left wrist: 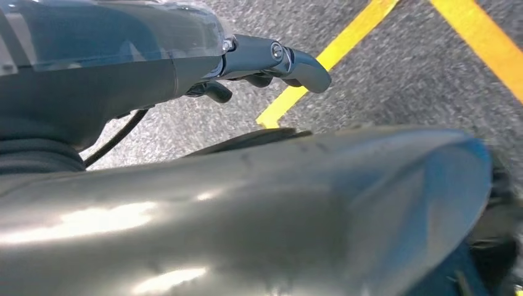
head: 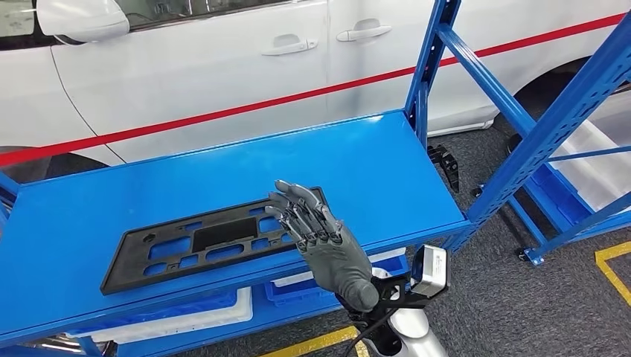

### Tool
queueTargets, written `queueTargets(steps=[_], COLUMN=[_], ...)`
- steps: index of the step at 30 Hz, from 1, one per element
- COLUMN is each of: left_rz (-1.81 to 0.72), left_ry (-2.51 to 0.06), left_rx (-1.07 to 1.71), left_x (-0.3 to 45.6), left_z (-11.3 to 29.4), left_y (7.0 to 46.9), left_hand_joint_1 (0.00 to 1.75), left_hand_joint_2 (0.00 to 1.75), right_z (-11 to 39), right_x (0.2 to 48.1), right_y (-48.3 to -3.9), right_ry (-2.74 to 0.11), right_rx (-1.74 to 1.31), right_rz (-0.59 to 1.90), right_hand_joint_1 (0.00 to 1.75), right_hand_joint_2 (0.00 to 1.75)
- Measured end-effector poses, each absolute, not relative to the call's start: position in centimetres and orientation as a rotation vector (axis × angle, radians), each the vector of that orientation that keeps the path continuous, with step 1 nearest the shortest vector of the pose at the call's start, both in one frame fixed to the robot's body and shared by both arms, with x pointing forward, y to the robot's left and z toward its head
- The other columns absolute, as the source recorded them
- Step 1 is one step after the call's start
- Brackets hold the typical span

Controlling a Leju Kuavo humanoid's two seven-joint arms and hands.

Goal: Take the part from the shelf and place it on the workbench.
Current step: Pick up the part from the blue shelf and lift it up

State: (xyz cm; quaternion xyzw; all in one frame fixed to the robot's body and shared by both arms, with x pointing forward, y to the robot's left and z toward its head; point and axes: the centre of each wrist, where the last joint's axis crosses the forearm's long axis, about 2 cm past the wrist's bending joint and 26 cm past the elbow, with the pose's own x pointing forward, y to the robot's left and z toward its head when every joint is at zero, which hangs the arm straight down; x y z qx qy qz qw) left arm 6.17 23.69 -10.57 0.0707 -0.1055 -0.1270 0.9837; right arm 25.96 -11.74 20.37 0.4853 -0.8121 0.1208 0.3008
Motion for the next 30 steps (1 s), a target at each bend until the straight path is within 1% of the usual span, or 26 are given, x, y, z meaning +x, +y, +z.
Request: queueTargets(steps=[13,23,26,30], left_rz=[-0.236,-0.237,-0.237,-0.244], left_ry=[-0.210,-0.224,-0.227,-0.230], left_rx=[0.120,0.132,0.135,0.135], left_x=[6.2,6.2,6.2,6.2], left_z=[-10.6,-10.6,-10.6,-10.6], left_y=[23.7,23.8,23.8,23.8], left_hand_joint_1=[0.00,0.00,0.00,0.00], left_hand_joint_2=[0.00,0.00,0.00,0.00], right_z=[18.8,18.5,18.3,17.8], right_x=[26.0,26.0,26.1,26.2], right_y=[-12.5,-12.6,-12.6,-12.7], right_ry=[-2.061,-2.045,-2.038,-2.059], right_rx=[1.269,1.255,1.178,0.930], right_rz=[0.274,0.273,0.294,0.379], right_hand_joint_1=[0.00,0.00,0.00,0.00], right_hand_joint_2=[1.75,1.75,1.75,1.75])
